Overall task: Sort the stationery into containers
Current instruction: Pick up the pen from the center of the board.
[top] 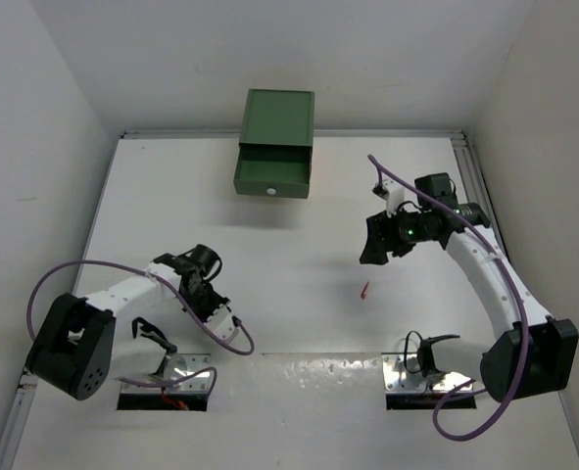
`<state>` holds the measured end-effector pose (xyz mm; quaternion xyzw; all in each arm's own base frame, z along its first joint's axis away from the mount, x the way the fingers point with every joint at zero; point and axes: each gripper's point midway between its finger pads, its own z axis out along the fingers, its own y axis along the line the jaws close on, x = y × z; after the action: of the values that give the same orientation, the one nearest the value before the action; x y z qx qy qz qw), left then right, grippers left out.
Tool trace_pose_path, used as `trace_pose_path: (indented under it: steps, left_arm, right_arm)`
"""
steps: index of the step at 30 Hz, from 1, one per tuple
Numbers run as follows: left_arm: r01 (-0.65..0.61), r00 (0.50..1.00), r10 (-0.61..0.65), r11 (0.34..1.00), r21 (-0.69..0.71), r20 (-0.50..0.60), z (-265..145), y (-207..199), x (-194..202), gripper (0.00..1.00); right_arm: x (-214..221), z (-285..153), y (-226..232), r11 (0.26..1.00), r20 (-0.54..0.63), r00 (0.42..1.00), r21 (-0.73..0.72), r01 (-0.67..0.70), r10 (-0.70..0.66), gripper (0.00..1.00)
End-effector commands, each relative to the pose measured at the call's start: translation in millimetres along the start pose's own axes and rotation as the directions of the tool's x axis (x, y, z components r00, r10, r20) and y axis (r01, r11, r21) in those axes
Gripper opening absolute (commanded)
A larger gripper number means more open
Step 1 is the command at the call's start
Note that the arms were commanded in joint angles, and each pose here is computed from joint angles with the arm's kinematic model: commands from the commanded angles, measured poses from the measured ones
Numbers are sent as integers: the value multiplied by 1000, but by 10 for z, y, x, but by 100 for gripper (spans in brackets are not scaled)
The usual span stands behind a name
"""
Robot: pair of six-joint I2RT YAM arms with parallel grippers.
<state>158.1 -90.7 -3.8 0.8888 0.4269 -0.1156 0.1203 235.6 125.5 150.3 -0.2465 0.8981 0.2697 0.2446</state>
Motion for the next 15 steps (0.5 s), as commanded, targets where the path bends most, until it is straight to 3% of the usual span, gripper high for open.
trace_pose_path:
  steps: [1,5,8,12,15]
  left_arm:
    - [-65,997,67,995,-78,23,149,158,-75,6]
    - [-122,992,127,974,-189,18,-41,511,-246,2]
    - [-125,988,147,949,-288,56,-295,860,-470,0]
    - [-84,973,145,946,-313,179,-615,1122,-879,0]
    - [-53,948,150,945,-324,281,-802,1221,-1215,0]
  right_arm:
    - [-33,-5,160,996,32,999,-88,-29,32,70]
    - [71,41,278,983,0,996,-160,-87,88,68]
    - [126,80,259,986,-11,998,-152,-69,68,60]
    - [131,118,11,986,-77,983,-15,165,-166,42]
    - [-114,53,-148,970,-99,967,43,239,-234,38]
